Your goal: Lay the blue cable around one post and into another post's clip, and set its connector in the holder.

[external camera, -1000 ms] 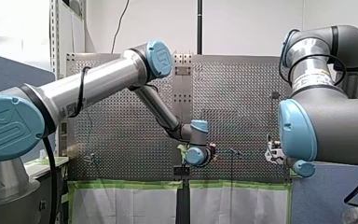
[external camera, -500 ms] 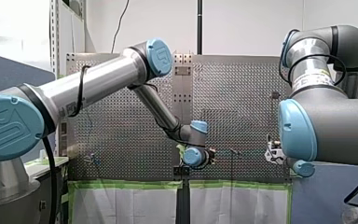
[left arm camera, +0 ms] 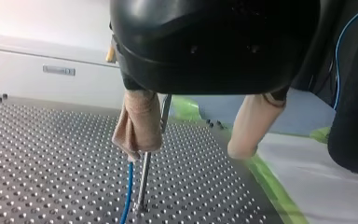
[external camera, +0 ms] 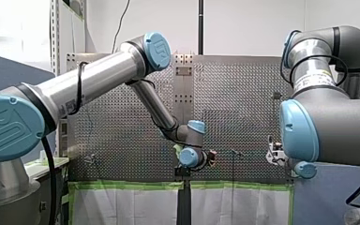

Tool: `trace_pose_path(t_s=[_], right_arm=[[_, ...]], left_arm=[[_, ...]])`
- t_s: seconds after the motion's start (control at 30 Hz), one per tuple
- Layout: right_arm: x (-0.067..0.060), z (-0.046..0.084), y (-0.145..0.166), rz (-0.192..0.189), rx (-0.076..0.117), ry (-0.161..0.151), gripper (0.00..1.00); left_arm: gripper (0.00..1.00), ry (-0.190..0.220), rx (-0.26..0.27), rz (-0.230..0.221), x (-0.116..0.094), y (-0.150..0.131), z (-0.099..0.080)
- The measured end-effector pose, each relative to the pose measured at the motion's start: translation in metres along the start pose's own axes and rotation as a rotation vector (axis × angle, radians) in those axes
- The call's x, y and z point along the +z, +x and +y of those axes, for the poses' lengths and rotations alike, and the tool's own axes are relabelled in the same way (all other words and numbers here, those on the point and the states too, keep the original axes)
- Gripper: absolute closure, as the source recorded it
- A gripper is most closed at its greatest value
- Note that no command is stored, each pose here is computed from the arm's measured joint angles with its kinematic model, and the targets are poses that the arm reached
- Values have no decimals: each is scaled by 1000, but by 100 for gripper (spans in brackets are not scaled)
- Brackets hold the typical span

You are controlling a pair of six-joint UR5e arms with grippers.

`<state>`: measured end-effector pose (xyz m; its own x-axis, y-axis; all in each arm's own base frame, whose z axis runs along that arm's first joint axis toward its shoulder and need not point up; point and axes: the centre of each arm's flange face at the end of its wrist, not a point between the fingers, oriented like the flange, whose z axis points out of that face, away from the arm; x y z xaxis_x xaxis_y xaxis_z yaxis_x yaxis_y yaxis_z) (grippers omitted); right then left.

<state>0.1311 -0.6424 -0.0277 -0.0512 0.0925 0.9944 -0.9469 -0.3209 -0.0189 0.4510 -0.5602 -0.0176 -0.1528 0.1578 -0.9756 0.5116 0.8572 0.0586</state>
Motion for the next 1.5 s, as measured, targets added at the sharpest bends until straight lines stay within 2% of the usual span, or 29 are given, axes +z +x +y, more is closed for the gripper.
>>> trace_pose_path(t_s=[0.43,0.87,1.17,1.5], right_arm=[[-1,0,-2,-1,1,0,100],[-1,0,-3,-1,4,0,100],[-1,-1,-3,-2,4,3,100],[-1,-1,-3,-4,6,11,100]], left_arm=[[0,61,13,-5,0,-1,-7],[0,59,22,-15,1,-7,-5],[0,13,34,-1,1,-7,0],[0,-77,39,5,-1,-14,9]])
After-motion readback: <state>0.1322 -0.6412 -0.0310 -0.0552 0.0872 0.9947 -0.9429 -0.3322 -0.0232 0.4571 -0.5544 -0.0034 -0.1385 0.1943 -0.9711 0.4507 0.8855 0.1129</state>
